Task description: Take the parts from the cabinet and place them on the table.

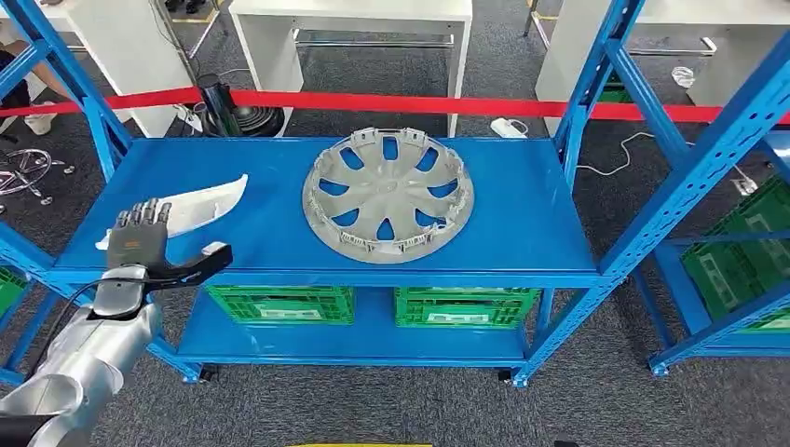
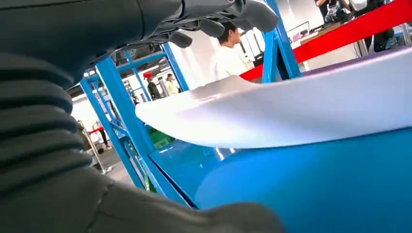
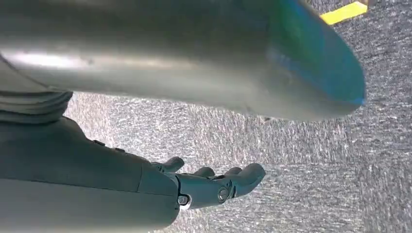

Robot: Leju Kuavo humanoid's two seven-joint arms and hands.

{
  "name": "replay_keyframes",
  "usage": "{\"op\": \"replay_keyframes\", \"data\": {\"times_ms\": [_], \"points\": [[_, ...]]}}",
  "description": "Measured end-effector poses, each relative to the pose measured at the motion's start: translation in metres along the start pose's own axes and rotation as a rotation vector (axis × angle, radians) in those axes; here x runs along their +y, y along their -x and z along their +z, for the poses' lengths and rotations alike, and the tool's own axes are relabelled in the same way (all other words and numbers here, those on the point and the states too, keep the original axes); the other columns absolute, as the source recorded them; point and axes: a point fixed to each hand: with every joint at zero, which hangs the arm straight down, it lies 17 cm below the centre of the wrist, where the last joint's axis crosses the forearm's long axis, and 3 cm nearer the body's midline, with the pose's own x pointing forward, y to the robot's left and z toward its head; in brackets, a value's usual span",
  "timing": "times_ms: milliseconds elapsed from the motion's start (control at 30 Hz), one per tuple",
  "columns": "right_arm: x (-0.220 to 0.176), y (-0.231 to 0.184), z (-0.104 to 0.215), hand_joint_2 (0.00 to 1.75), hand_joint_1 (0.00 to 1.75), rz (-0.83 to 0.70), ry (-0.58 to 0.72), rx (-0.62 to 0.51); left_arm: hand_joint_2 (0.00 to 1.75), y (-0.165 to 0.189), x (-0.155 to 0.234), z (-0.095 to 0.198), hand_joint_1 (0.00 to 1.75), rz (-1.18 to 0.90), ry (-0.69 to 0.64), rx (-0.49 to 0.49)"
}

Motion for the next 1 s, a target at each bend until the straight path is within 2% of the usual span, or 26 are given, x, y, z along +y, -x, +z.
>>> {"op": "replay_keyframes", "data": {"times_ms": [167,367,567,1000], "points": [[0.002,0.002,0.001,0.00,0.00,-0.006,-0.001,0.009,1.75,-0.004,0.002,0.000,0.00,-0.005,-0.016,-0.011],[0.002,0.003,0.001,0.00,0.00,-0.004,0.010,0.009,1.75,-0.018,0.028,0.001,0.00,-0.018,-0.159,-0.044],[0.007,0.011,0.004,0.00,0.00,0.007,0.004,0.025,1.75,-0.027,0.034,0.005,0.00,-0.030,-0.220,-0.063],[0.007,0.019,0.006,0.00,0.00,0.013,0.013,0.040,1.75,-0.046,0.029,0.005,0.00,-0.055,-0.179,-0.116]]}}
